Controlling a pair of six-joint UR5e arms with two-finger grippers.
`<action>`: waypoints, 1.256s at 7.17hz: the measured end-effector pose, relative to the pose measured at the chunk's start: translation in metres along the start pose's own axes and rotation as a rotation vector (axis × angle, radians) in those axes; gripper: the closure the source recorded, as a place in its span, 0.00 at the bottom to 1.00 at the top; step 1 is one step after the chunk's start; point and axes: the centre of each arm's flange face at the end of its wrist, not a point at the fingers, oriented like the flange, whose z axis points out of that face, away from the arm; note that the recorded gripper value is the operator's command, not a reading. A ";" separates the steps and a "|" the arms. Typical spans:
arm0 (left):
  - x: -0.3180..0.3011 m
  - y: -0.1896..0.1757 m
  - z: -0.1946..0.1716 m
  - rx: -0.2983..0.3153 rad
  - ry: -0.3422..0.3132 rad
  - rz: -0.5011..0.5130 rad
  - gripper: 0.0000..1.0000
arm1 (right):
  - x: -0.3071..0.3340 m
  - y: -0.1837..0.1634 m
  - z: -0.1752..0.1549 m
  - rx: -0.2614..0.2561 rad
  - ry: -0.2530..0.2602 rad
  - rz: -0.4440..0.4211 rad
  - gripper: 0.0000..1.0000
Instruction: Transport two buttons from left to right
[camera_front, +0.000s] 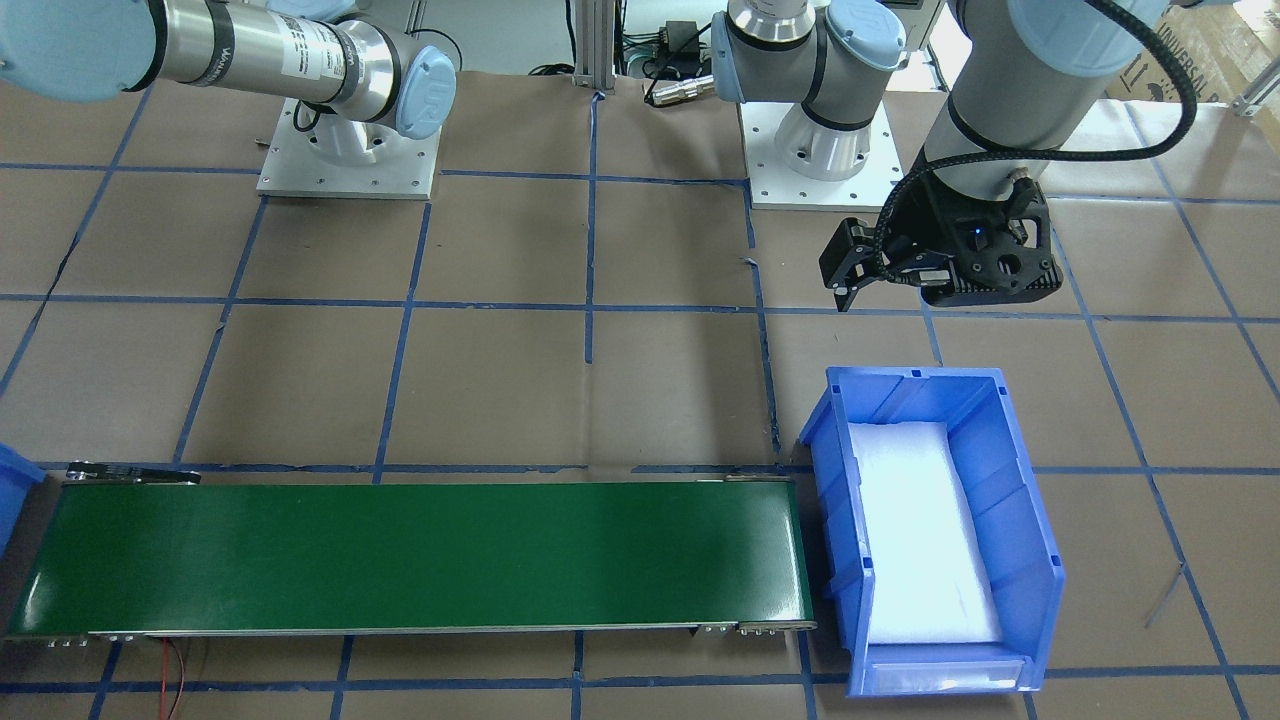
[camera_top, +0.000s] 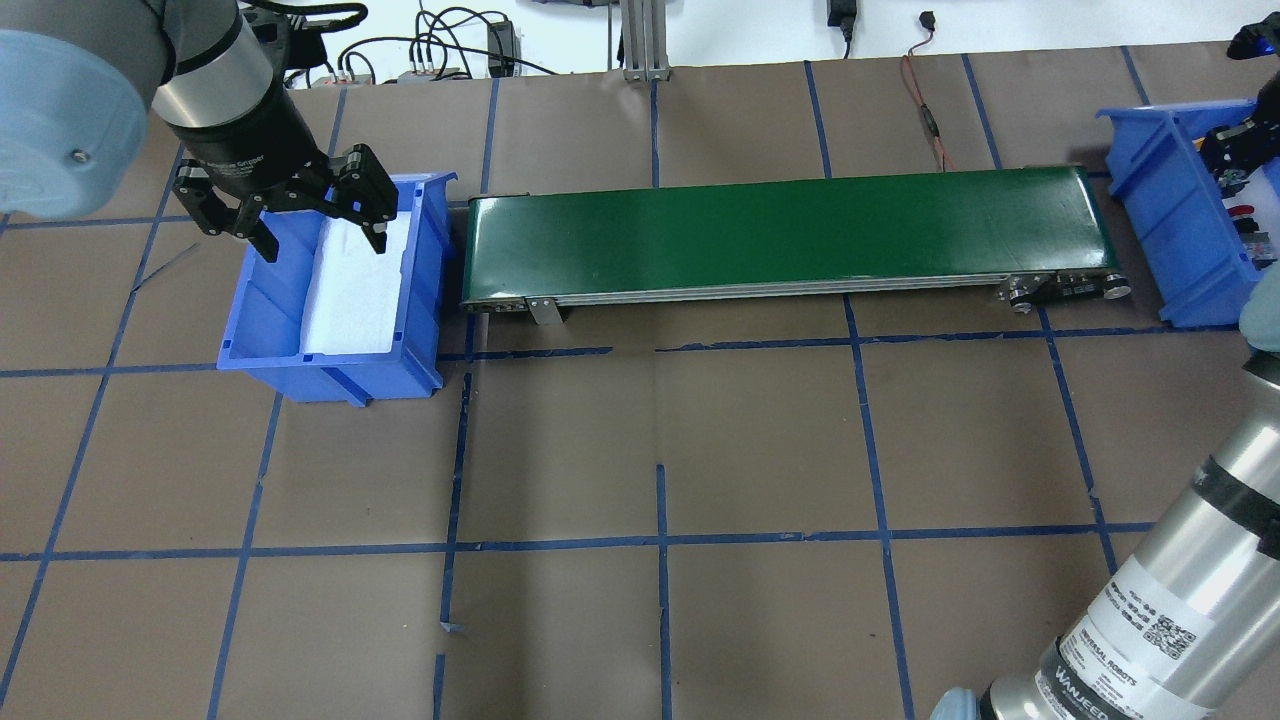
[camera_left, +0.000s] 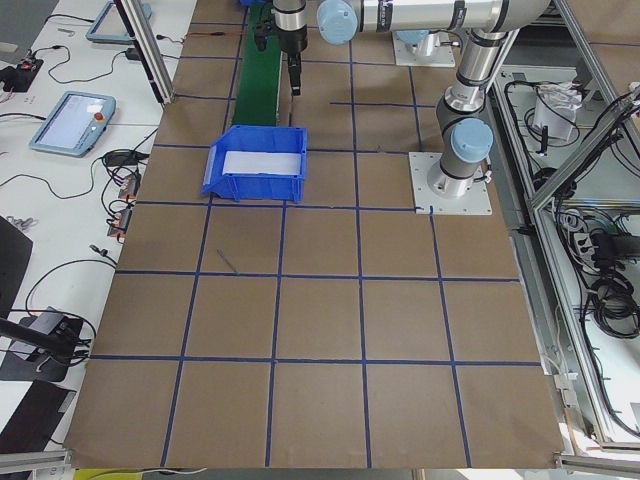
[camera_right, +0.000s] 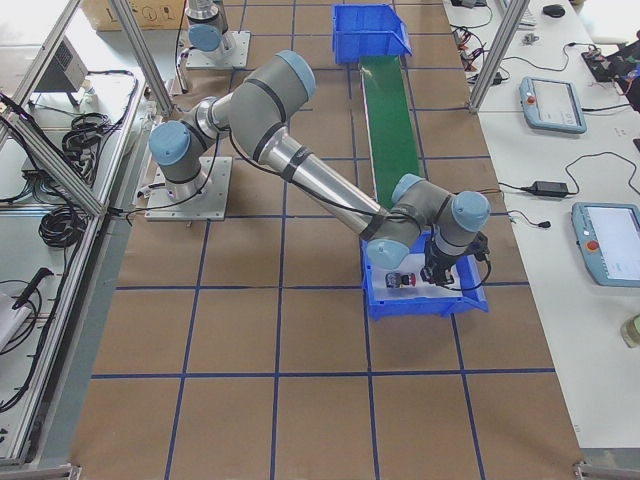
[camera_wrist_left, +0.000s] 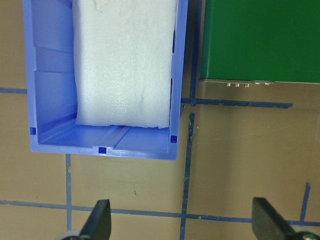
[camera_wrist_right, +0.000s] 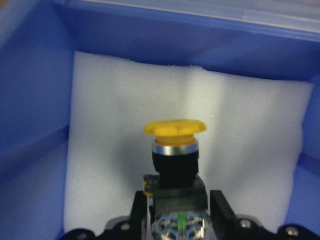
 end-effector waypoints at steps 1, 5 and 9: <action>0.000 0.000 0.000 0.000 0.000 -0.001 0.00 | 0.001 0.000 -0.001 0.002 0.001 0.000 0.45; 0.001 0.000 0.002 -0.006 0.000 0.001 0.00 | 0.006 -0.004 -0.069 -0.003 -0.005 -0.008 0.45; 0.000 0.002 0.002 -0.008 0.002 0.001 0.00 | -0.093 -0.016 -0.188 -0.009 -0.049 -0.063 0.45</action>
